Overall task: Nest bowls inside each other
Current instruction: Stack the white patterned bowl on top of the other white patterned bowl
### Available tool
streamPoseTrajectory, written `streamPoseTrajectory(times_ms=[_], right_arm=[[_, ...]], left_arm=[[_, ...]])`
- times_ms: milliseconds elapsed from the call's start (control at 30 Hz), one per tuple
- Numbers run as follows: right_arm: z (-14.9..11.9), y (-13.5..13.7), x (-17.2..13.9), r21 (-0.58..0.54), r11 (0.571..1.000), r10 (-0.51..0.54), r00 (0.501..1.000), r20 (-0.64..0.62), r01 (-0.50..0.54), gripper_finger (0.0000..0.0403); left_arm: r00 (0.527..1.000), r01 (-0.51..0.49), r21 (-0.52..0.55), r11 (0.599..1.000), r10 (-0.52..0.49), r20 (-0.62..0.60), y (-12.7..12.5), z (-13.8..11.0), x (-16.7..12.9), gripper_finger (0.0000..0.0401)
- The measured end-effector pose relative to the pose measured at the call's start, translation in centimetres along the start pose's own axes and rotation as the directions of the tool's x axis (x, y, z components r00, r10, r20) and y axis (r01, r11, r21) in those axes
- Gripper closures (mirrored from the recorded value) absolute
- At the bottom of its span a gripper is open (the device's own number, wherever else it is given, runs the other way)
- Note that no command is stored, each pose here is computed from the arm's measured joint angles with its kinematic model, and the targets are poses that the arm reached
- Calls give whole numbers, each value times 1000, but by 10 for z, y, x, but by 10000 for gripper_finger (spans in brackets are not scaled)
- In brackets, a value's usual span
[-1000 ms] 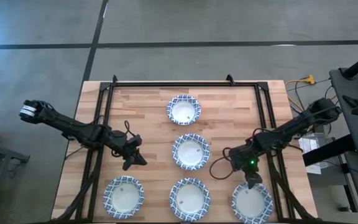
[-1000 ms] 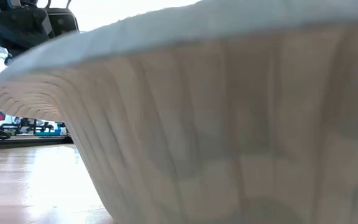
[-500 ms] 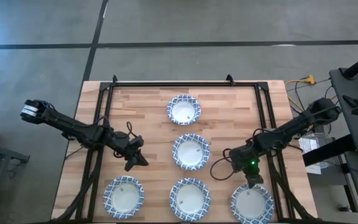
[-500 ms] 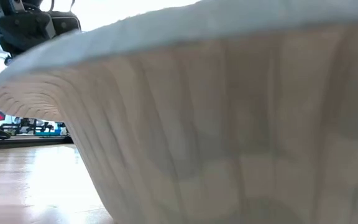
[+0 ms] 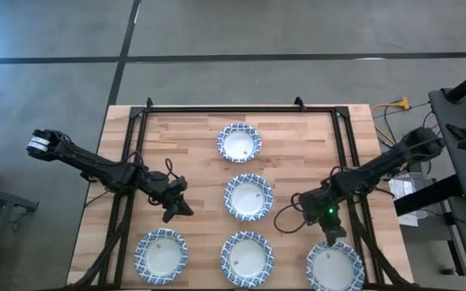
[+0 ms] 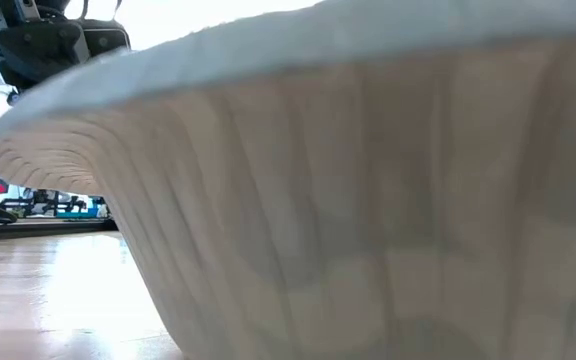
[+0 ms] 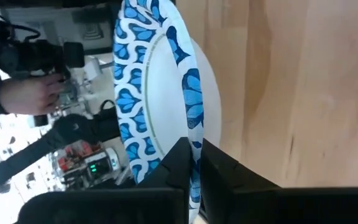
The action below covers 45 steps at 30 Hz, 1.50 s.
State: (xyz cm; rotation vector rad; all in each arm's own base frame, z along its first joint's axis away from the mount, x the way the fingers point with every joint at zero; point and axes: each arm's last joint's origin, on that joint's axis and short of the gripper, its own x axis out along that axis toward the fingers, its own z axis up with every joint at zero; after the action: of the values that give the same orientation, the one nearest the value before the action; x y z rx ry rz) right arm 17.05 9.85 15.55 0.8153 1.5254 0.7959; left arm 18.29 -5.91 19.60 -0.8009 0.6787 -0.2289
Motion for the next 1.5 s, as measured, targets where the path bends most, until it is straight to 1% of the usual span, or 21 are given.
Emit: streamPoseTrajectory(times_ms=[67, 167, 267, 333, 433, 500, 567, 633, 667, 733, 800, 867, 933, 1100, 1233, 1367, 1500], right_arm=[[1, 3, -5, 7, 1000, 10, 1000, 23, -10, 385], [8, 13, -18, -13, 999, 30, 995, 98, -29, 385], [18, 22, -37, -30, 1000, 8, 973, 232, -1, 385], [27, 26, -52, -23, 999, -28, 936, 351, 38, 385], [41, 22, -75, 44, 998, -63, 842, 536, 46, 385], [50, 16, -92, 79, 997, -64, 765, 641, 16, 385], [58, 9, -109, 126, 992, -78, 676, 733, -22, 385], [62, -1, -124, 197, 978, -120, 593, 796, -65, 385], [64, -5, -131, 233, 969, -145, 562, 814, -87, 385], [66, -13, -143, 279, 953, -179, 525, 832, -117, 385], [68, -21, -152, 333, 933, -219, 517, 827, -137, 385], [70, -29, -156, 393, 909, -269, 522, 809, -141, 385], [76, -33, -157, 428, 894, -297, 536, 791, -136, 385], [93, -39, -152, 447, 888, -310, 574, 758, -111, 385], [101, -45, -148, 460, 884, -322, 595, 736, -90, 385], [103, -48, -146, 461, 885, -329, 603, 727, -72, 385], [98, -49, -143, 476, 879, -351, 634, 689, -30, 385]], left_arm=[[1000, 0, 0, 1000, 0, 0, 0, 0, 0, 401], [1000, 0, 2, 1000, 0, 0, 0, 0, 0, 401], [1000, 1, 6, 1000, -1, 1, 0, 0, 0, 401], [1000, 0, 7, 1000, 0, 0, 0, 0, 0, 401], [1000, -1, 6, 1000, 1, -1, 0, 0, 0, 401], [1000, -1, 6, 1000, 1, -1, 0, 0, 0, 401], [1000, -1, 6, 1000, 1, -1, 0, 0, 1, 401], [1000, -1, 5, 1000, 1, -1, 0, 0, 1, 401], [1000, 2, 6, 1000, -2, 2, 0, 0, 1, 401], [1000, 3, 6, 1000, -3, 3, 0, 1, 1, 401], [1000, 14, 9, 1000, -14, 13, -1, 1, 1, 401], [1000, 21, 10, 1000, -22, 20, -2, 2, 1, 401], [1000, 21, 9, 1000, -21, 19, -2, 2, 1, 401], [1000, 21, 9, 1000, -21, 22, -2, 2, 1, 401], [1000, 21, 7, 1000, -21, 22, -2, 2, 1, 401], [999, 23, 6, 1000, -23, 24, -2, 2, 1, 401], [999, 32, 9, 999, -32, 32, -3, 3, 1, 401]])
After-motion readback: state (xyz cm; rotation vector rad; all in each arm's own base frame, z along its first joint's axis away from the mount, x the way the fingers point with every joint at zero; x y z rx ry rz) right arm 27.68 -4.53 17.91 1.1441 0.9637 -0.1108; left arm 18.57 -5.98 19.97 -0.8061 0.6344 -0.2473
